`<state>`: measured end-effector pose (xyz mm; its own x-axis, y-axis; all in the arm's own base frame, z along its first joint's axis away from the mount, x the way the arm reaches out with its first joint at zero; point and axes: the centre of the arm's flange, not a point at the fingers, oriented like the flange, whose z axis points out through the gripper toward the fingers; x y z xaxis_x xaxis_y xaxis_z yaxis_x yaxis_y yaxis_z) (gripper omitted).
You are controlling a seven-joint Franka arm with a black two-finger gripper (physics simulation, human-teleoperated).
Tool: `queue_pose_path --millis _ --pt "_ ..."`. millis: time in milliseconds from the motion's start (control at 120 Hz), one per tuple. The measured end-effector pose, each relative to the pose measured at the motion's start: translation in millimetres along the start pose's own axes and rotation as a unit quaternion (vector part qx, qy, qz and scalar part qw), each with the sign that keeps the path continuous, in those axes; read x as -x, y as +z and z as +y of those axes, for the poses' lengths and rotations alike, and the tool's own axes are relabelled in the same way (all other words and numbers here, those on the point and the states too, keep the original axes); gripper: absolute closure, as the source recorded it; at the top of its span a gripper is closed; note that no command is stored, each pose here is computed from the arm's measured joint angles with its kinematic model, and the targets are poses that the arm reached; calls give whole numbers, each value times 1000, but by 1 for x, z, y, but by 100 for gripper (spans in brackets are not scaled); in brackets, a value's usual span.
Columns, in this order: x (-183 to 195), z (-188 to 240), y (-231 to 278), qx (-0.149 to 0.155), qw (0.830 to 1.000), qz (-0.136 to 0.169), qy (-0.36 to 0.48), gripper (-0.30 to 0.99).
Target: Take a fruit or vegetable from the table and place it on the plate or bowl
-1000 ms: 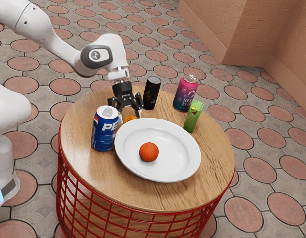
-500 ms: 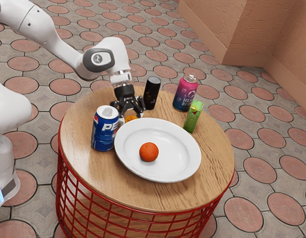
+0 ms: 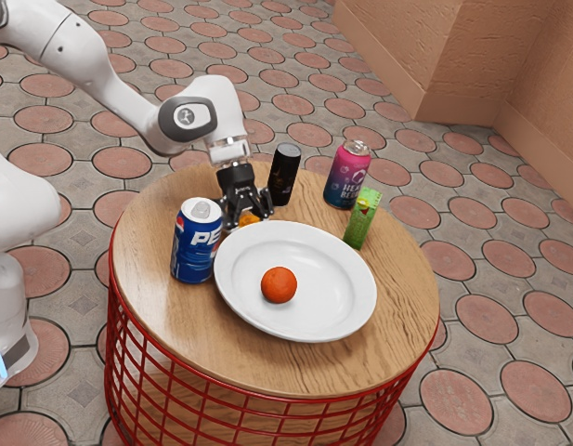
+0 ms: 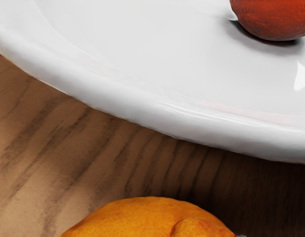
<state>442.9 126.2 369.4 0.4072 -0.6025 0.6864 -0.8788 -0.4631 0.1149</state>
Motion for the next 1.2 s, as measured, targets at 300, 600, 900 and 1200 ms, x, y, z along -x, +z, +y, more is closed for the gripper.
queue_pose_path --millis 300,600,900,1200 --pt "6 -4 -8 -16 1000 -2 -12 37" --pt "0 -22 -54 -51 999 8 -16 36" --pt "-98 -6 -63 -36 997 24 61 36" --pt "-155 18 7 22 994 20 107 36"
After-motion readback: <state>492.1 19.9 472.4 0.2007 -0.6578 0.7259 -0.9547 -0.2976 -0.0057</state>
